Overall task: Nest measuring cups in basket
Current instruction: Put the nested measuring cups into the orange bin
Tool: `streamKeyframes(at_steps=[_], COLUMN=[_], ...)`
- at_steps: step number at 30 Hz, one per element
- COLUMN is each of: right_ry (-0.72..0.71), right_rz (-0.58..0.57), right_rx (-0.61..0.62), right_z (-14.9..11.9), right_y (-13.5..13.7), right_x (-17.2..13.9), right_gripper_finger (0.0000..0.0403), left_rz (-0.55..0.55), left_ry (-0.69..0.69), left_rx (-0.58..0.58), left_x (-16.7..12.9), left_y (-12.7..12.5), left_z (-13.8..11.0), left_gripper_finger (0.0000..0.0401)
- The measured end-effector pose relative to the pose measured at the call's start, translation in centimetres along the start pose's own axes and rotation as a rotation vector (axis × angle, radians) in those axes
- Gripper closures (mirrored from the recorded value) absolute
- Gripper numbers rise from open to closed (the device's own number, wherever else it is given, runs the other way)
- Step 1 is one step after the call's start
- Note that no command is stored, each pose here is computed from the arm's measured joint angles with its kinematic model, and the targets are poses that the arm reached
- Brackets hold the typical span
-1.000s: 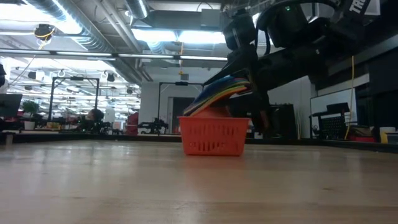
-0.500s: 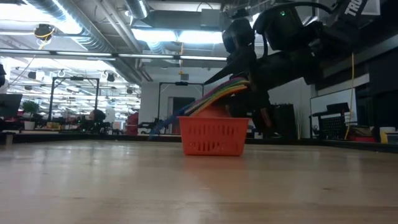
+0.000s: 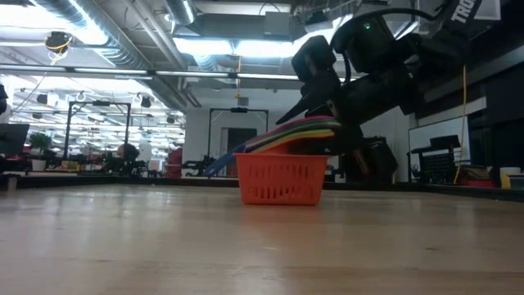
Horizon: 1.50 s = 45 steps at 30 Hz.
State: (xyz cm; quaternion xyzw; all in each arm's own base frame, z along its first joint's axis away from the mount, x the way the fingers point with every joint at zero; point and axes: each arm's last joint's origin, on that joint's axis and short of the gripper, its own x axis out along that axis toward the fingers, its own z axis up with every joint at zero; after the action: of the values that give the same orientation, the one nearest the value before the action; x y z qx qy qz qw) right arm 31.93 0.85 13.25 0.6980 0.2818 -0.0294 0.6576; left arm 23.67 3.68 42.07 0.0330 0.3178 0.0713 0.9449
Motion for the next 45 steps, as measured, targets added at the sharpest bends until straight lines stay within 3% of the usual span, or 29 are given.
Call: streamKeyframes(at_steps=[20,26,36,45], right_ry=[0.101,0.078,-0.009,-0.015], right_rz=[0.005,0.006,-0.257,-0.263], right_rx=[0.063,0.030,0.004,0.007], right_z=[0.7,1.0,0.1,0.0], right_y=[0.0,0.8,0.8,0.9], right_x=[-0.4,-1.5,-5.1,-5.4], right_gripper_finger=[0.0244,0.0244,0.0244,0.0244], left_rz=[-0.006,-0.007,-0.012,-0.016], left_ry=[0.057,0.067,0.126,0.169], left_rx=[-0.018,-0.019,-0.019,-0.022], left_x=[0.0,0.0,1.6,3.2], left_y=[-0.1,-0.1,-0.3,-0.5], left_z=[-0.6,-0.6,-2.1,-3.4], left_gripper_finger=[0.0280,0.0280,0.0280,0.0280])
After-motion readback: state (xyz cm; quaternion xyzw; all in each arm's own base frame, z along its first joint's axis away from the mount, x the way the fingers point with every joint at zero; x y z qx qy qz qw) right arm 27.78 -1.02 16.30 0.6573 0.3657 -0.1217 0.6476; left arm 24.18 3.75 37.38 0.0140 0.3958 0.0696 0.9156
